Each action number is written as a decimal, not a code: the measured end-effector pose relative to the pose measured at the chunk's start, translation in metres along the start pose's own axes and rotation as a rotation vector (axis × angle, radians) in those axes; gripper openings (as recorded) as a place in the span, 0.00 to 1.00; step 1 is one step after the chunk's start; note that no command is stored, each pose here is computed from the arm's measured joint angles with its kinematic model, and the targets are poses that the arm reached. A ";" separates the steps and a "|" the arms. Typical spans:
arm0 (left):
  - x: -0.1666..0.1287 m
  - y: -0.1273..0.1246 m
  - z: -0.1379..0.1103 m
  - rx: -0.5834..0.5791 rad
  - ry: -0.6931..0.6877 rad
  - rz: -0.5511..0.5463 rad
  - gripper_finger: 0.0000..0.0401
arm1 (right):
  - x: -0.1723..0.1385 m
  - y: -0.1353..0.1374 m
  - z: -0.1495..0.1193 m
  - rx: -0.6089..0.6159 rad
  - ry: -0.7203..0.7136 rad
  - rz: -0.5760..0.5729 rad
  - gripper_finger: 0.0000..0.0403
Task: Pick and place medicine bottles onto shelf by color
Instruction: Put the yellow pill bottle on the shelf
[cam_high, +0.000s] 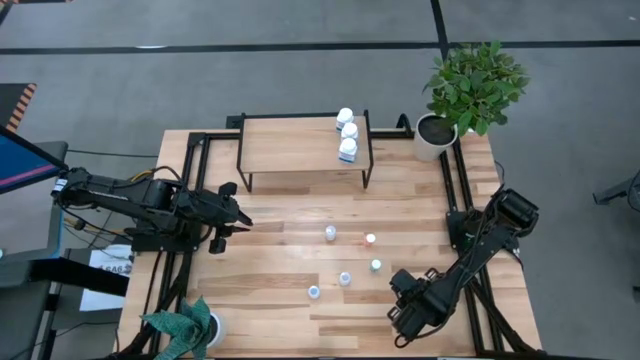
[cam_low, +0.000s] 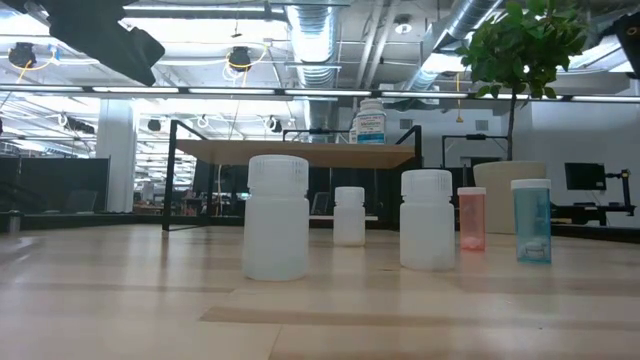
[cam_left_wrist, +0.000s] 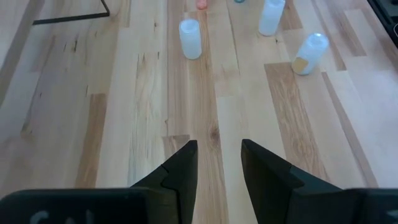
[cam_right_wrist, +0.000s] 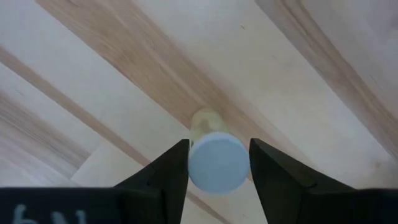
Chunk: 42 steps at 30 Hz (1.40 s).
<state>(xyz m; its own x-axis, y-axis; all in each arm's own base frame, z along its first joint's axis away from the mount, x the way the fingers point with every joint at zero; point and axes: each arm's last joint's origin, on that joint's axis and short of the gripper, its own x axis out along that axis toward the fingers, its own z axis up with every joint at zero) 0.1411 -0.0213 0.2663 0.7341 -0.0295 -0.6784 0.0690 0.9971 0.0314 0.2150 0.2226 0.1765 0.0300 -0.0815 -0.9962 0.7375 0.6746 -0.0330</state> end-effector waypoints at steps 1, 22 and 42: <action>0.000 0.000 0.000 0.000 0.000 0.000 0.27 | 0.000 0.000 0.000 0.000 0.000 0.000 0.48; 0.000 0.000 0.000 0.000 0.000 0.000 0.27 | -0.010 0.007 0.012 -0.125 -0.006 0.031 0.28; 0.000 0.000 0.000 0.000 0.002 0.000 0.27 | -0.127 0.014 0.191 -0.758 -0.338 0.296 0.29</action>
<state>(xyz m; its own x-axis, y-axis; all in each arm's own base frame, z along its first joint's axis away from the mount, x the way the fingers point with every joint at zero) 0.1411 -0.0213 0.2661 0.7330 -0.0293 -0.6796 0.0691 0.9971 0.0315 0.3501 0.1026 0.3181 0.4352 0.0418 -0.8994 0.0256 0.9979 0.0588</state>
